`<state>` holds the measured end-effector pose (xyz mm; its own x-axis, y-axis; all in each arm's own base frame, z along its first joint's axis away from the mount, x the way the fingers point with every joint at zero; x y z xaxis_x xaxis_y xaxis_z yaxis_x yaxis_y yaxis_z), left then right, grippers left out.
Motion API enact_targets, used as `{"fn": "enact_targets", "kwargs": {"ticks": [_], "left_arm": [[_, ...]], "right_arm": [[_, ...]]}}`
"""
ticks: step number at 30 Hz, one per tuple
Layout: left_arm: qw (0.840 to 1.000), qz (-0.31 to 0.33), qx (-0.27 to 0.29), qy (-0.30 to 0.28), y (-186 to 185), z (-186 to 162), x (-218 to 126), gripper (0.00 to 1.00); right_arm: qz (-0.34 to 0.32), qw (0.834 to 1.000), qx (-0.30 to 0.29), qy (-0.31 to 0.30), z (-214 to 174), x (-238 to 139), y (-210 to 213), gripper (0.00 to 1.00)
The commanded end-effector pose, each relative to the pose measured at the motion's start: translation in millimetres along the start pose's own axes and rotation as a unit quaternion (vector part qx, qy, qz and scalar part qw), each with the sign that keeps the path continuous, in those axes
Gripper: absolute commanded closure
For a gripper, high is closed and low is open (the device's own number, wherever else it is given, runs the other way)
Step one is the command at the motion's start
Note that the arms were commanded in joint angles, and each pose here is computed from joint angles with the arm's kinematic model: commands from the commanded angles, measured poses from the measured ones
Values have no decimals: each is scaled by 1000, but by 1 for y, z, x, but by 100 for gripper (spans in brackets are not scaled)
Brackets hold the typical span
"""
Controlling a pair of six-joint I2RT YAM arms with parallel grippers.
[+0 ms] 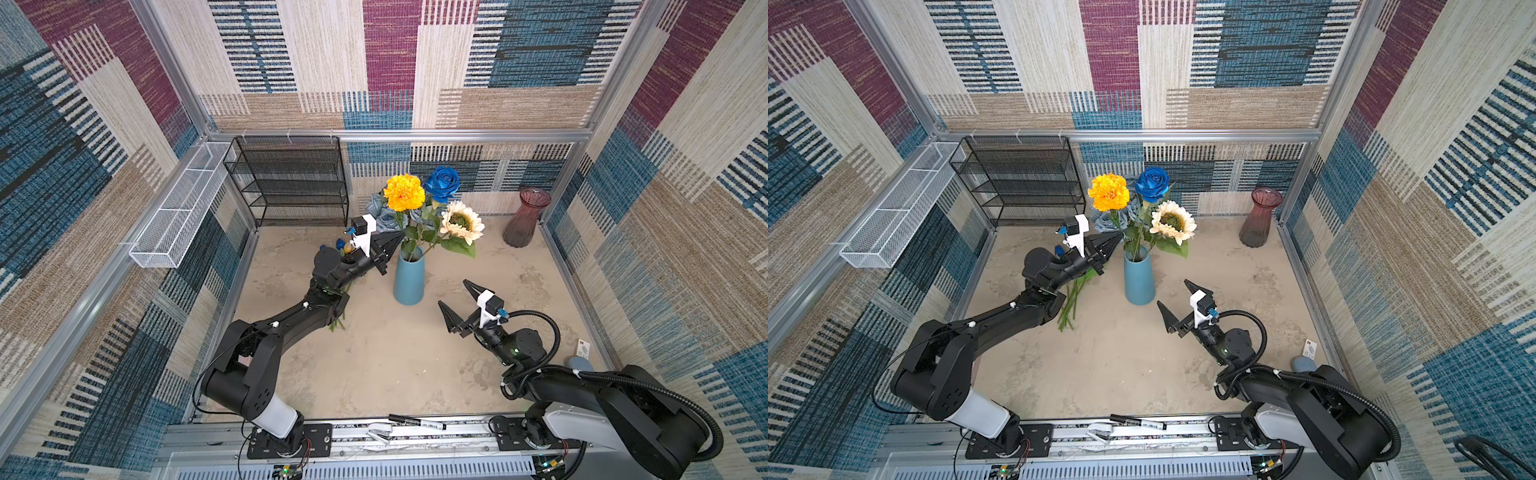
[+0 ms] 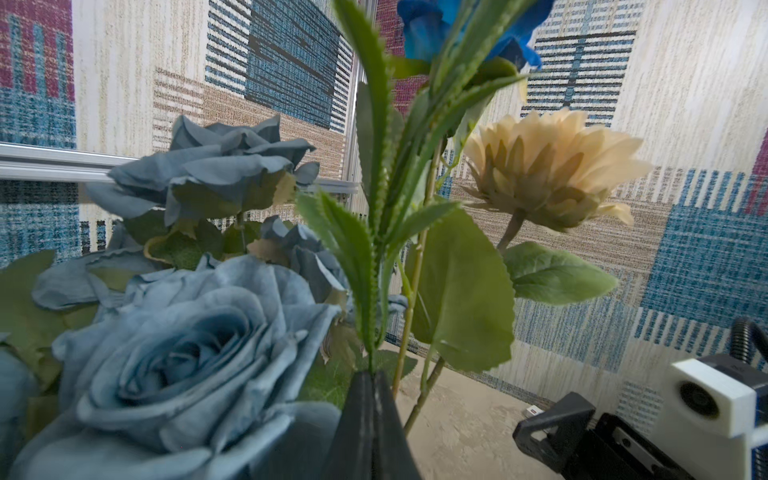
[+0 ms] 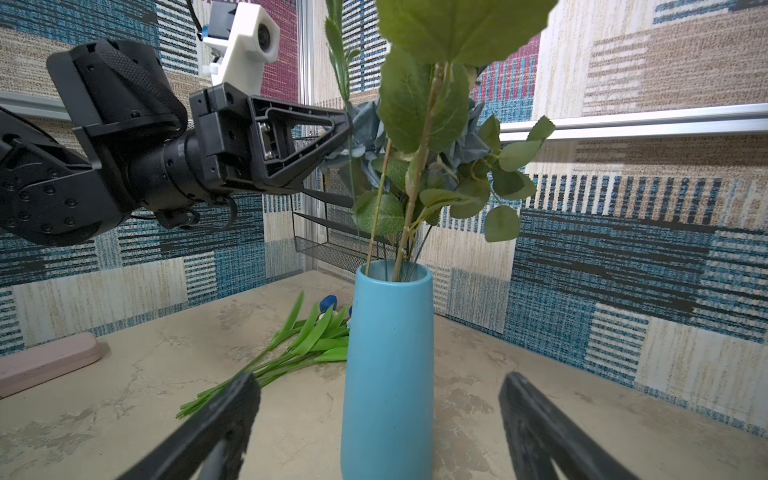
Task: Arrange the flowers into the vase
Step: 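Lower the orange flower stem into the light blue vase and open the left gripper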
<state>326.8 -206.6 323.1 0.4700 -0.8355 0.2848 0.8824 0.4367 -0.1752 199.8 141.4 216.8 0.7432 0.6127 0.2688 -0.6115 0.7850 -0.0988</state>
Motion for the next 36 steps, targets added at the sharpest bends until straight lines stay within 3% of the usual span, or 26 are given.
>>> {"fn": "enact_targets", "kwargs": {"ticks": [1,13,36], "left_arm": [[1000,8,15,-15,-3,4,-5,100],[999,1,24,-27,-16,21,-10,100],[999,20,7,35,0,-30,0,100]], "right_arm": [[-3,1000,-4,-17,5,-1,-1,7],[4,1000,-1,-16,5,0,1,6],[0,1000,-3,-10,1,2,0,6]]}}
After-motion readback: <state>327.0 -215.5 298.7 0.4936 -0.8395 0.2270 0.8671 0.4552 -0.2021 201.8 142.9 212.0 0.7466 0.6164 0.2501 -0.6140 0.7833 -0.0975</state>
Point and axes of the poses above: each gripper's point midway between its finger pads, its own x axis out along the fingers, its own y axis along the line the jaws close on, z = x × y, the point moved 9 cm from there along -x, back along the fingers, and after that the axes turned 4 degrees about -x, right-handed, at the moved point
